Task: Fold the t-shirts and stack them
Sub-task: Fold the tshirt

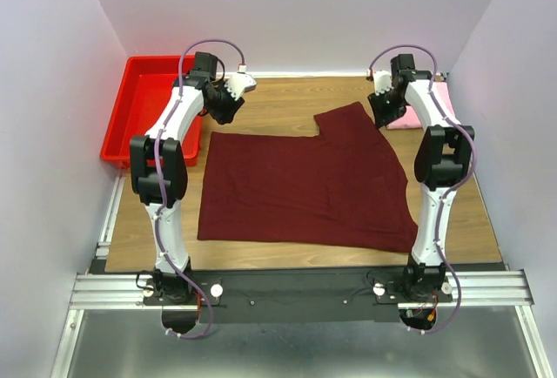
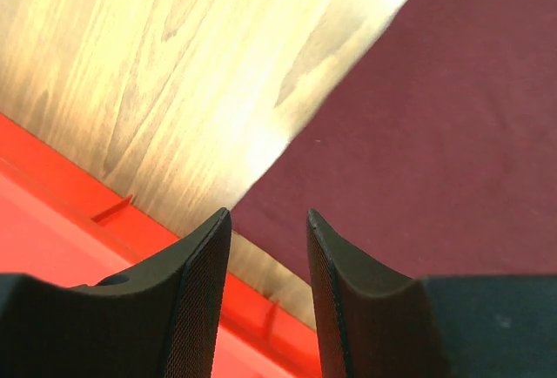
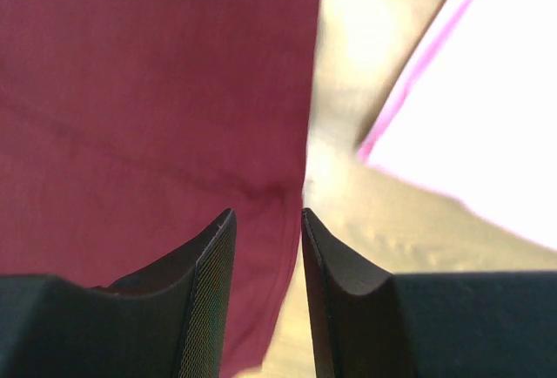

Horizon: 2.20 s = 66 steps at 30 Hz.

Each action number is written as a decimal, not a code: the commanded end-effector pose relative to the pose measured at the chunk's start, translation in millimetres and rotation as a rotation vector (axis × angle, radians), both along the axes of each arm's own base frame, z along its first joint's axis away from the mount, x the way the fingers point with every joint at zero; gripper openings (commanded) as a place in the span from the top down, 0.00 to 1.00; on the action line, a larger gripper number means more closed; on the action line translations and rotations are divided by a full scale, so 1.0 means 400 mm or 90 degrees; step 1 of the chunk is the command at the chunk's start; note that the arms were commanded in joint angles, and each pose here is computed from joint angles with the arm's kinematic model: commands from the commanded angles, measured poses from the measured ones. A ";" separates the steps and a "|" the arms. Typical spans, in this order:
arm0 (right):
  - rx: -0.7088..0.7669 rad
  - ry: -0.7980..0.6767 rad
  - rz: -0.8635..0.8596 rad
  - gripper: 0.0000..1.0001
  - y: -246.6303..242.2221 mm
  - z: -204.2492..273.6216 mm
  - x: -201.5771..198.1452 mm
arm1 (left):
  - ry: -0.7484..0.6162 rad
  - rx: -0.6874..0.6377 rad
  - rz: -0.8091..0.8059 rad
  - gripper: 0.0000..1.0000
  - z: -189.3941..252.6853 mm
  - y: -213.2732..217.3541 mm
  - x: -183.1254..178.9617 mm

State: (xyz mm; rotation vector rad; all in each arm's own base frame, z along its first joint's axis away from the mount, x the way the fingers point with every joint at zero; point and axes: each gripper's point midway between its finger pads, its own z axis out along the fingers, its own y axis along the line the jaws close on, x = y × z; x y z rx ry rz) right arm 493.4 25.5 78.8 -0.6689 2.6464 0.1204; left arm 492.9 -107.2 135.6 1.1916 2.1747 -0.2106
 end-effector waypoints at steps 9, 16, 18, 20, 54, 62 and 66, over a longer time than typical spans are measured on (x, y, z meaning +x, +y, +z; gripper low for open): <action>0.030 0.008 -0.036 0.57 0.019 -0.113 0.093 | 0.039 -0.022 0.011 0.51 -0.050 0.007 0.023; 0.027 0.030 -0.044 0.52 0.015 -0.163 0.086 | 0.058 0.005 -0.017 0.41 -0.076 0.019 0.014; 0.030 0.042 -0.045 0.52 0.019 -0.180 0.077 | 0.065 0.016 -0.033 0.41 -0.085 0.023 0.010; 0.038 0.049 -0.042 0.58 0.023 -0.188 0.071 | 0.070 0.022 -0.042 0.41 -0.090 0.024 0.009; -0.029 0.025 -0.025 0.99 -0.028 -0.201 0.106 | 0.137 0.229 -0.098 0.49 -0.273 0.160 0.046; -0.042 0.011 -0.021 0.99 -0.037 -0.203 0.127 | 0.148 0.245 -0.089 0.57 -0.304 0.175 0.060; -0.042 0.004 -0.022 0.99 -0.037 -0.200 0.140 | 0.157 0.246 -0.106 0.55 -0.310 0.174 0.051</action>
